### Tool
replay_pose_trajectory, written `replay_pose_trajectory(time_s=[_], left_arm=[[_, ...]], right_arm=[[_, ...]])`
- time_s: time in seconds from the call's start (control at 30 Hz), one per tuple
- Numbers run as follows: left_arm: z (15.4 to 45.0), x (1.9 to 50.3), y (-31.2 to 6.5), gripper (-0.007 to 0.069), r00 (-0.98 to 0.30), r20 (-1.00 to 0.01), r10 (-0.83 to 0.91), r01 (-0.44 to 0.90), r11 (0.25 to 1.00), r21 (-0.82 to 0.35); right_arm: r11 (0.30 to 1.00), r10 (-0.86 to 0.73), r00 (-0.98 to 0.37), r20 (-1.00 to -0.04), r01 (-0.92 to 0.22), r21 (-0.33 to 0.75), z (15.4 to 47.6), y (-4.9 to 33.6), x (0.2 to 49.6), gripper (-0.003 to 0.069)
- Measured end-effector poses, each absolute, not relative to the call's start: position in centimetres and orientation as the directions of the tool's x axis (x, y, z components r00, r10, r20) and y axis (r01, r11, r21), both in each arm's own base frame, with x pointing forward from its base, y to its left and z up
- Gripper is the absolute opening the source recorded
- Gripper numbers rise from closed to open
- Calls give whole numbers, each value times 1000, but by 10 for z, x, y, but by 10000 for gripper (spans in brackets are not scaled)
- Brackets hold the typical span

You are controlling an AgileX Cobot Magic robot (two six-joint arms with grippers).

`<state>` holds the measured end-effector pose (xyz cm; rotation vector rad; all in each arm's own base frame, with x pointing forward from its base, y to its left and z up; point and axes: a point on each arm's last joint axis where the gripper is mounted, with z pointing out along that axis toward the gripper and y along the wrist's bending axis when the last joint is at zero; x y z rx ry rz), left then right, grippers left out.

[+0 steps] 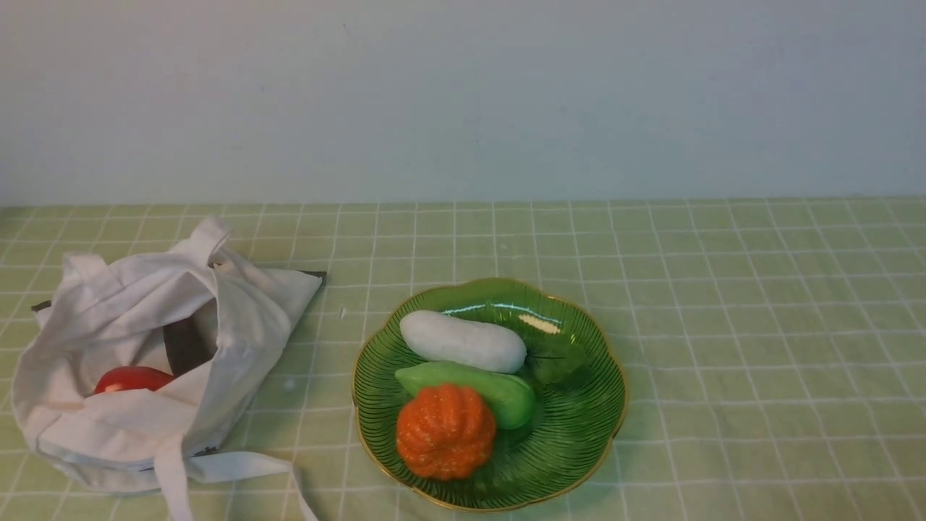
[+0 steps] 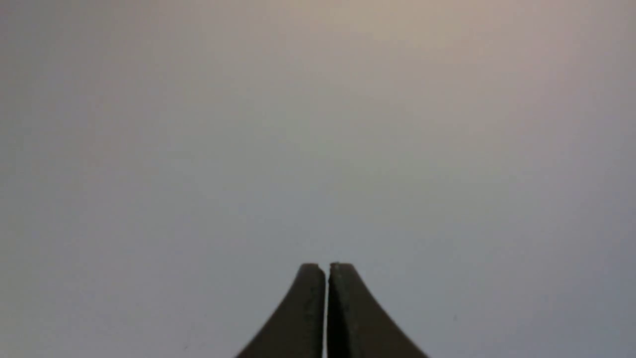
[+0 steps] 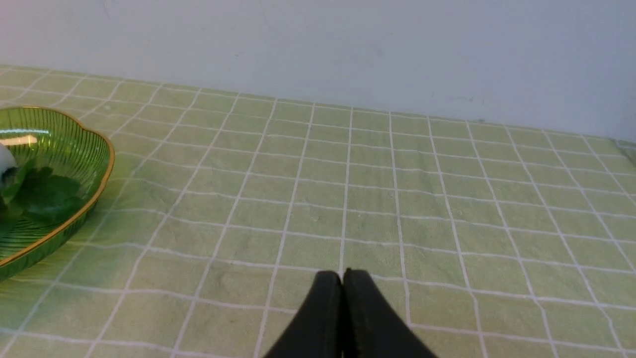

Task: Take vegetables from bag on green coffee tablecloth place on plate.
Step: 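Reach into the bag and grasp a vegetable inside it with the left gripper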

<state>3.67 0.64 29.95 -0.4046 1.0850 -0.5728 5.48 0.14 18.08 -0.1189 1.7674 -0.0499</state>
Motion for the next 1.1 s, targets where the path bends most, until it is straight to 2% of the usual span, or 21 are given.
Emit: replay_pose_trajectory(time_s=[0.07,0.1,0.2,0.23,0.27,0.33,0.43,0.47,0.57,0.63,0.67,0.93,1.1], left_arm=[[318,46,-3,-5,225,-822,-523,208,850,-484],[324,50,-5,-5,190,-854,-484,203,871,-448],[328,74,-16,-5,-26,-926,-376,189,908,-374],[330,91,-22,-5,-178,-930,-320,194,915,-352],[328,94,-23,-5,-205,-927,-314,192,916,-353],[322,132,-34,-5,-486,-835,-260,174,907,-384],[313,164,-40,-5,-663,-725,-186,155,914,-376],[312,167,-40,-5,-668,-722,-182,153,916,-372],[302,210,-39,-5,-786,-613,-86,127,947,-296],[299,222,-37,-5,-805,-586,-94,103,950,-294],[291,244,-32,-5,-831,-540,-133,46,951,-305],[268,285,13,-5,-843,-447,-299,-159,933,-323],[257,292,24,-5,-852,-438,-288,-163,940,-300]], right_arm=[[994,-108,-195,-975,-53,-99,181,1,55,-15],[994,-108,-195,-975,-53,-99,181,1,55,-15],[994,-108,-195,-975,-53,-99,181,1,55,-15],[994,-108,-195,-975,-53,-99,181,1,55,-15],[994,-108,-195,-975,-53,-99,181,1,55,-15],[994,-108,-195,-975,-53,-99,181,1,55,-15],[994,-108,-195,-975,-53,-99,181,1,55,-15],[994,-108,-195,-975,-53,-99,181,1,55,-15],[994,-108,-195,-975,-53,-99,181,1,55,-15],[994,-108,-195,-975,-53,-99,181,1,55,-15],[994,-108,-195,-975,-53,-99,181,1,55,-15],[994,-108,-195,-975,-53,-99,181,1,55,-15],[994,-108,-195,-975,-53,-99,181,1,55,-15]])
